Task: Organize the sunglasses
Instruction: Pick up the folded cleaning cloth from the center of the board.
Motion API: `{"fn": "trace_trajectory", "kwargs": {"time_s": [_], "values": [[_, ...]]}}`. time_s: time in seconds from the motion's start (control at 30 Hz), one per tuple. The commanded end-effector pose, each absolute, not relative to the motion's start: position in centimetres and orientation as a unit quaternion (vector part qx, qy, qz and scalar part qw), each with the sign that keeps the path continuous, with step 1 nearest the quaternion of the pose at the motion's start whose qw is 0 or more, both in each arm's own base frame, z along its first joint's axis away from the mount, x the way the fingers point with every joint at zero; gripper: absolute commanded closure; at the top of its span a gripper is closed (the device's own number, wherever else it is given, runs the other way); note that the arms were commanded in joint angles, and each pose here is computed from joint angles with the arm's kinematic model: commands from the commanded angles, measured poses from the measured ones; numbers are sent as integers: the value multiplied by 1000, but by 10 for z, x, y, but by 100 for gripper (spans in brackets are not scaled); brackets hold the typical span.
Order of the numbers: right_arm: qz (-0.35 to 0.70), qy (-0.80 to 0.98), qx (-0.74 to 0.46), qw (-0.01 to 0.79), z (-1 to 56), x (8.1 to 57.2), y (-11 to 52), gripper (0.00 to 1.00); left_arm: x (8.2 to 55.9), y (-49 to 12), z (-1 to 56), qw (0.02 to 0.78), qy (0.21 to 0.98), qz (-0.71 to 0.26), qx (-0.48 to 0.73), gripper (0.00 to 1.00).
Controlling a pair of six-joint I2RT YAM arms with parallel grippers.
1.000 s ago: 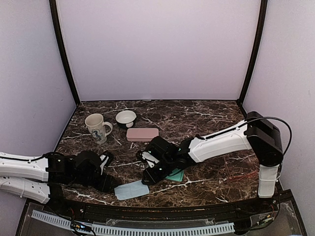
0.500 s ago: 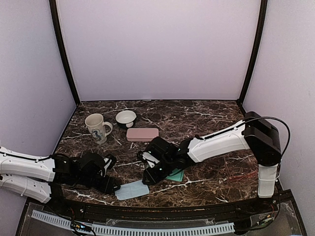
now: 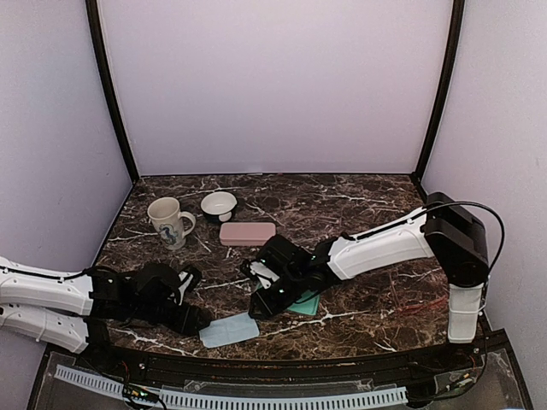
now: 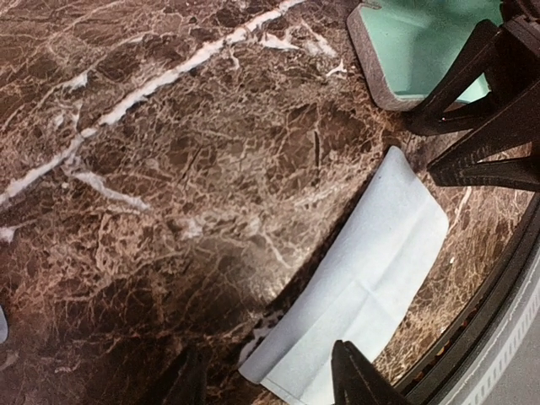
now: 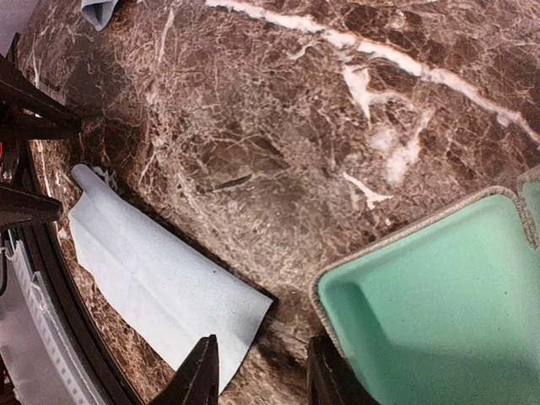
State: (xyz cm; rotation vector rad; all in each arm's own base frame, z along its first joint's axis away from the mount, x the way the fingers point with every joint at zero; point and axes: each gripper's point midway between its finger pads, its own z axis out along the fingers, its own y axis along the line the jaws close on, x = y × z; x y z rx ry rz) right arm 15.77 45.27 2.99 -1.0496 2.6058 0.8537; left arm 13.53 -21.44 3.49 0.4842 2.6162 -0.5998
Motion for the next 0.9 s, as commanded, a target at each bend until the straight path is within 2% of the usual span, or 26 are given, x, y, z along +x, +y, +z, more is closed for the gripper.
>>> {"fn": "trace_trajectory", "kwargs": {"time_s": [0.0,0.87], "values": [[307,874,-358,118,52,163,456,62,137,-208,39,218,938,-213,167,47],[316,868,-366,111,50,167,453,62,136,-216,32,202,940,-225,158,46]]}}
